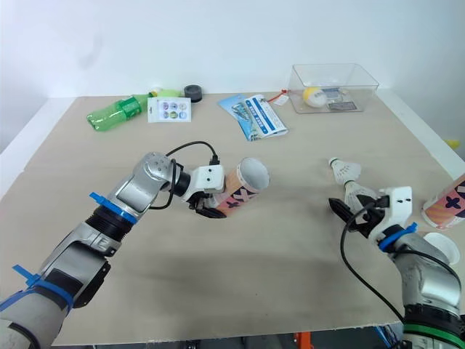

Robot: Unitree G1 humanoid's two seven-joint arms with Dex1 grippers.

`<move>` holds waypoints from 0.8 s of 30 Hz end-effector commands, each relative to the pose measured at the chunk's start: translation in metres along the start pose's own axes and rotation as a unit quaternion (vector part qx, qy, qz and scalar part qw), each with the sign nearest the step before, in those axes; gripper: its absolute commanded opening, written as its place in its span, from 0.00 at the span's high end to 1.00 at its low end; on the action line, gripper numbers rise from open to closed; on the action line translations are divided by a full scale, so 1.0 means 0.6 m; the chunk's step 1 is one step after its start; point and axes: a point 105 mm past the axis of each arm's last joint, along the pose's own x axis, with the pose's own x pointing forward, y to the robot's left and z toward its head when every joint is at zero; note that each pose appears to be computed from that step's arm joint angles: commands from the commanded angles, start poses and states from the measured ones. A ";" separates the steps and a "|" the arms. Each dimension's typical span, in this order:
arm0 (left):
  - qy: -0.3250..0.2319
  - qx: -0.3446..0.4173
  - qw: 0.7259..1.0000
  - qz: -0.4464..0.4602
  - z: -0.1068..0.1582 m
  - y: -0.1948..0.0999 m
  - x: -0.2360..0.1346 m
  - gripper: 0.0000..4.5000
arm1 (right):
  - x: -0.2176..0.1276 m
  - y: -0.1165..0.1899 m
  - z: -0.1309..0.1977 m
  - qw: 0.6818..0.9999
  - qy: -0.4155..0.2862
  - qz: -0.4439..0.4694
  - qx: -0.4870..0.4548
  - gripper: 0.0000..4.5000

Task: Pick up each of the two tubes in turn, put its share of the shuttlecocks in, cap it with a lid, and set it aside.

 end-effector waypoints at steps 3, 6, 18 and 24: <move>0.005 -0.004 1.000 -0.015 -0.003 -0.011 0.013 0.32 | 0.017 0.001 0.007 1.000 -0.010 0.003 -0.016 0.00; 0.004 -0.007 1.000 -0.015 -0.004 -0.013 0.012 0.32 | 0.018 -0.011 0.005 1.000 -0.008 -0.007 -0.019 0.00; 0.008 -0.011 1.000 -0.012 -0.009 -0.012 0.011 0.32 | 0.010 -0.049 0.012 0.998 -0.013 -0.042 -0.034 0.85; 0.010 -0.006 1.000 -0.013 -0.012 -0.010 0.014 0.32 | -0.011 -0.053 0.018 0.998 -0.011 -0.041 -0.045 0.98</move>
